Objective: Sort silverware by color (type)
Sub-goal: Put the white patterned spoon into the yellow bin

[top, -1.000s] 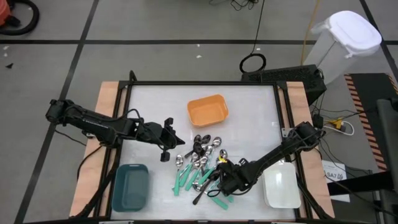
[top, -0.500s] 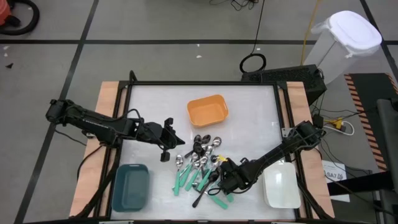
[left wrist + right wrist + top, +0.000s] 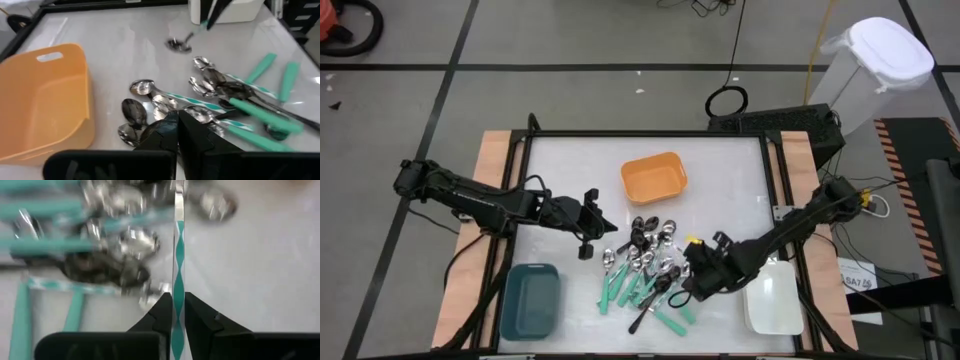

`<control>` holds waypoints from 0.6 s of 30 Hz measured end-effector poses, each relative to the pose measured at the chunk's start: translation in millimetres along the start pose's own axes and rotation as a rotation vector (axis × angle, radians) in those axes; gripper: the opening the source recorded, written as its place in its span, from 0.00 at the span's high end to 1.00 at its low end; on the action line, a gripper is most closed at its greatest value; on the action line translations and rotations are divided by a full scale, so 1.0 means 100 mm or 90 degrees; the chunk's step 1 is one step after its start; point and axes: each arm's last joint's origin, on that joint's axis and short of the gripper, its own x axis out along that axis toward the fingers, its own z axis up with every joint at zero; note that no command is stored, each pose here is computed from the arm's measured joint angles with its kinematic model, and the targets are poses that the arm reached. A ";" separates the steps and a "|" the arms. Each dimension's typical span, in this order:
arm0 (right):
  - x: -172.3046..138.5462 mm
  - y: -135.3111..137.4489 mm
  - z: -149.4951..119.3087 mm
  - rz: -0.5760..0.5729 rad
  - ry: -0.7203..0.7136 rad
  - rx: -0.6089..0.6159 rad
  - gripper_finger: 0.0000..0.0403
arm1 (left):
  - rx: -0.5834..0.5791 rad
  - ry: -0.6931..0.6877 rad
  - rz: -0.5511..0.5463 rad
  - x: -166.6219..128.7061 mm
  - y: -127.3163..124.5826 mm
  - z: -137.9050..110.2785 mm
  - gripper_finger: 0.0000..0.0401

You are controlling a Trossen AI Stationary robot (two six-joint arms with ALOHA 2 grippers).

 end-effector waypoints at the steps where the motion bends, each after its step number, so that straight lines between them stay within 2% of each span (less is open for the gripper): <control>1: -0.05 -0.04 0.03 0.003 -0.016 -0.012 0.93 | 0.009 0.003 0.007 0.02 0.00 -0.01 0.96; 6: -0.28 -0.21 0.16 0.000 -0.097 -0.086 0.93 | 0.083 0.036 0.044 0.18 0.04 -0.08 0.96; 8: -0.36 -0.27 0.20 -0.030 -0.152 -0.127 0.93 | 0.090 0.053 0.054 0.30 0.08 -0.13 0.96; 13: -0.47 -0.38 0.28 -0.139 -0.270 -0.196 0.93 | 0.093 0.068 0.086 0.59 0.24 -0.23 0.96; 18: -0.48 -0.43 0.31 -0.190 -0.287 -0.255 0.93 | 0.062 0.096 0.117 0.82 0.42 -0.24 0.96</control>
